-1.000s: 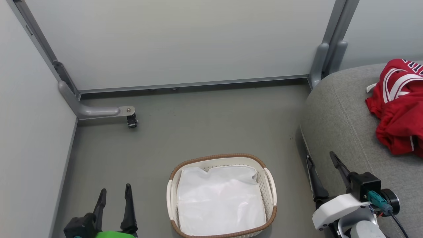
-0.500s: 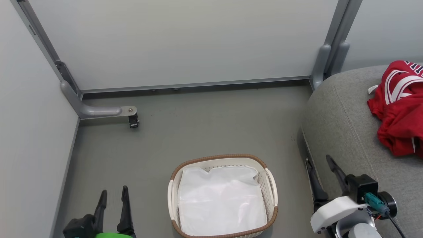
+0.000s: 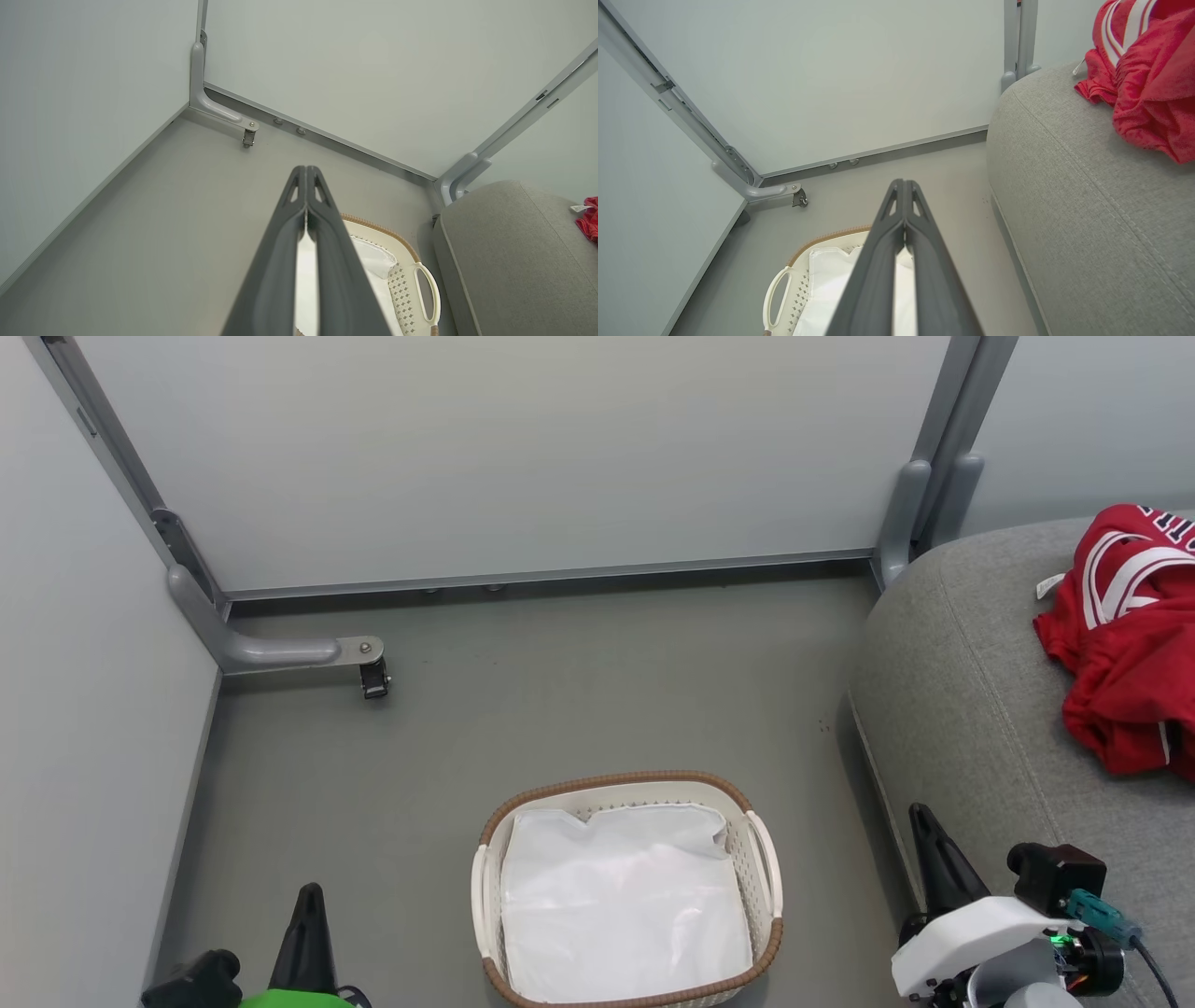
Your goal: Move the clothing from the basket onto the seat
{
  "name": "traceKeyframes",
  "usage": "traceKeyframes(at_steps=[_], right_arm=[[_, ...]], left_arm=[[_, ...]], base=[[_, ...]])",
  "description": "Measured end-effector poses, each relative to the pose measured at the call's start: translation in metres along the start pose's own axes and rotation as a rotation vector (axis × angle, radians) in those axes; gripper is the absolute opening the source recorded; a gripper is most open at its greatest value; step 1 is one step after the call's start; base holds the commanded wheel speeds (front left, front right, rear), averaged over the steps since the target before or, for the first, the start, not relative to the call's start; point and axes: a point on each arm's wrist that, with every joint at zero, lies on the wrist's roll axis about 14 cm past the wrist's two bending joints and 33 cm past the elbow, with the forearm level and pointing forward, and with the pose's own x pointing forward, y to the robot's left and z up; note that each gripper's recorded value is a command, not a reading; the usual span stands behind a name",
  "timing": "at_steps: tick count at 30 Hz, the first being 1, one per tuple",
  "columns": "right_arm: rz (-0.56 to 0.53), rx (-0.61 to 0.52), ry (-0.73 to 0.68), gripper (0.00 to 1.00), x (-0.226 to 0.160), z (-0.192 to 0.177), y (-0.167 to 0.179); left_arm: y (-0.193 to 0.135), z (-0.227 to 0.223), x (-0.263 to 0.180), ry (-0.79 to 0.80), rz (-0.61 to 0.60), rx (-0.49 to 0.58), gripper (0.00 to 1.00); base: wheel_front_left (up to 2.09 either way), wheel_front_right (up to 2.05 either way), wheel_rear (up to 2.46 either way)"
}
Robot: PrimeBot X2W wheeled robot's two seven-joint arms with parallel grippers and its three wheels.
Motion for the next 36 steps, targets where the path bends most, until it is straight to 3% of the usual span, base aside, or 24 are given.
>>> traceKeyframes(at_steps=[36], right_arm=[[-0.113, 0.542, -0.022, 0.00, 0.000, 0.012, -0.028]], left_arm=[[0.001, 0.023, 0.022, -0.008, 0.014, -0.484, 0.00]], base=[[0.00, 0.00, 0.00]])
